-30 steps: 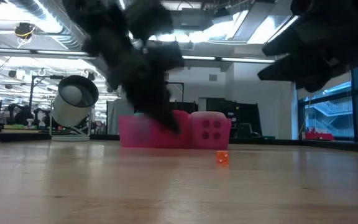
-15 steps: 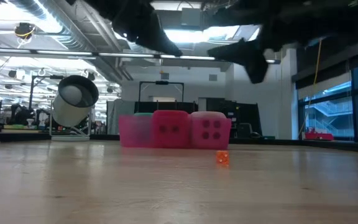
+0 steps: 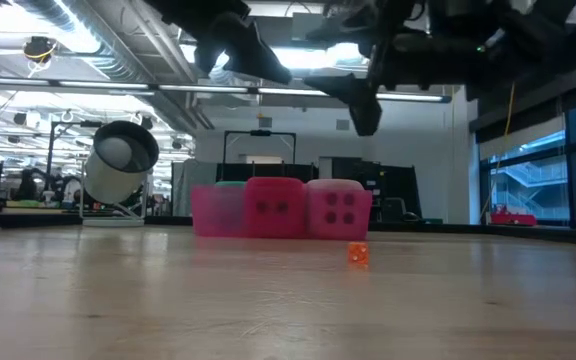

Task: Pick & Place Dice
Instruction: Put the small green dice into the pink bin

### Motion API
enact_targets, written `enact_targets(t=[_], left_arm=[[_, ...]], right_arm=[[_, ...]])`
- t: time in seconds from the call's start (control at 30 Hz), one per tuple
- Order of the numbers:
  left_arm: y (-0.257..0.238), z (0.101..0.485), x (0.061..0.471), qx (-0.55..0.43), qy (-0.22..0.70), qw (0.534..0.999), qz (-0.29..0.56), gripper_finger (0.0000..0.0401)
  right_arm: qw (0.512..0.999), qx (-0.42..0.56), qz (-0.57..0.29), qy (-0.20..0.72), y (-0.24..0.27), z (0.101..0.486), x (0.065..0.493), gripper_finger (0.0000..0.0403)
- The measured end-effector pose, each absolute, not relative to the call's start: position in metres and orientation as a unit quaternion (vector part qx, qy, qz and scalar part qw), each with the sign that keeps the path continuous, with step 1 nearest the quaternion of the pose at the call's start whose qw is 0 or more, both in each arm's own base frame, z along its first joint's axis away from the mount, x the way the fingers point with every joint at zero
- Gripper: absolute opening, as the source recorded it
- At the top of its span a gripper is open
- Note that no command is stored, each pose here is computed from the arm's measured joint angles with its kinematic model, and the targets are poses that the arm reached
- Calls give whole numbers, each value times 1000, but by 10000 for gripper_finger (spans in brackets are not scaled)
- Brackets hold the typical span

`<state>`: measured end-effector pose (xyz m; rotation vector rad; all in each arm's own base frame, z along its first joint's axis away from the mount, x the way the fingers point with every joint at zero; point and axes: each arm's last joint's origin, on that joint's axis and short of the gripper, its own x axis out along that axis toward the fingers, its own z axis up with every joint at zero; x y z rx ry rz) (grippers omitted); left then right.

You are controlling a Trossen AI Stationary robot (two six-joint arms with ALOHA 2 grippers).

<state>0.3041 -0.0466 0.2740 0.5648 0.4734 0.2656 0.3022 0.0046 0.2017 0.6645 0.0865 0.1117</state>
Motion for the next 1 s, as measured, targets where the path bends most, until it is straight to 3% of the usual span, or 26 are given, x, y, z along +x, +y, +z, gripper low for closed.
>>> enact_targets(t=[0.37, 1.0], left_arm=[[-46, 278, 305, 291, 219, 921, 139, 32], [-46, 276, 304, 301, 229, 915, 136, 32]], right_arm=[[949, 299, 66, 76, -11, 204, 334, 251], [952, 294, 63, 64, -17, 207, 335, 243]])
